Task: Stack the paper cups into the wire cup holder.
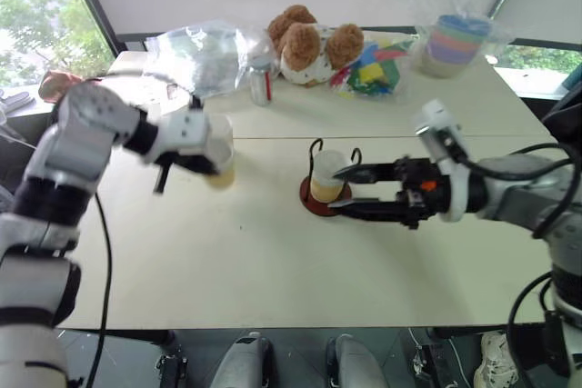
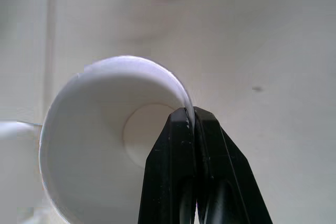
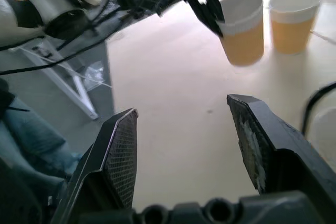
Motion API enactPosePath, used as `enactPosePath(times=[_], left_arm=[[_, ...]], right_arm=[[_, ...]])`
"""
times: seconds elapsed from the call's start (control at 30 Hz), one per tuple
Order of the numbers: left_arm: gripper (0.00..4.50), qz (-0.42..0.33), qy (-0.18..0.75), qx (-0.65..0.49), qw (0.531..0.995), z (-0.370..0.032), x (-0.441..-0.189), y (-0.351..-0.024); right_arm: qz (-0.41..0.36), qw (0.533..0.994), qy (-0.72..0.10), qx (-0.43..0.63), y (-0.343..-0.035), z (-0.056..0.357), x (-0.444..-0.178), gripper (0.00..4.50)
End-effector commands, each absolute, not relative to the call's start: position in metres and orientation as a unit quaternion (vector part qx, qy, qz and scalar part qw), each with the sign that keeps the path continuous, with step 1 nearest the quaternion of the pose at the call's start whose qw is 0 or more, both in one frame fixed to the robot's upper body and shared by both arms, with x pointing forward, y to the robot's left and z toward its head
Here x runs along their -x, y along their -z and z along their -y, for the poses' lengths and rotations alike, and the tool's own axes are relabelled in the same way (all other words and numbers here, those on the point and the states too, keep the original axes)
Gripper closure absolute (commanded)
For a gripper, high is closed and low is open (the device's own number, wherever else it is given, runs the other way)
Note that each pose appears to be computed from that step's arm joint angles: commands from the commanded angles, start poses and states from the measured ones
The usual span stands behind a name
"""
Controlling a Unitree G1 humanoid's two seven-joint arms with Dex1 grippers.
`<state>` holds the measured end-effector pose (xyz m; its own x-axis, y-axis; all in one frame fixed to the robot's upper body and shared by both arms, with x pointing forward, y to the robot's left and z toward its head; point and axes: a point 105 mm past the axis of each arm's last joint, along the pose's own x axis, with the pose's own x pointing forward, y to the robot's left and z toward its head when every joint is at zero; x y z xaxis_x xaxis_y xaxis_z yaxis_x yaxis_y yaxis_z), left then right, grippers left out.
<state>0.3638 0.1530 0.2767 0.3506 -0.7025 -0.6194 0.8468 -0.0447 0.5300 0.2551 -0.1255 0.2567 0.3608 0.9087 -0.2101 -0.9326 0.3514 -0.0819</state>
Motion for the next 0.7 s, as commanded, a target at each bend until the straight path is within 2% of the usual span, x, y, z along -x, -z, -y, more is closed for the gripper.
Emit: enactPosePath(times=[0.03, 0.1, 0.17, 0.4, 0.7], left_arm=[[4.48, 0.015, 0.590, -0.461, 0.663, -0.123, -0.356, -0.335], [4.48, 0.058, 0.626, -0.457, 0.629, -0.094, -0.349, -0.352], [4.48, 0.079, 0.665, -0.437, 0.600, -0.069, -0.342, -0.355], [4.48, 0.067, 0.741, -0.437, 0.505, -0.018, -0.333, -0.321], [4.48, 0.042, 0.745, -0.467, 0.475, -0.001, -0.344, -0.294]], right_arm=[[-0.034, 0.862, -0.492, 0.112, -0.273, 0.153, -0.261, 1.55], [-0.034, 0.880, -0.460, 0.114, -0.273, 0.165, -0.260, 1.55], [-0.032, 0.889, -0.441, 0.116, -0.272, 0.170, -0.257, 1.55], [-0.026, 0.907, -0.403, 0.117, -0.264, 0.174, -0.243, 1.55], [-0.015, 0.920, -0.378, 0.107, -0.262, 0.171, -0.236, 1.55]])
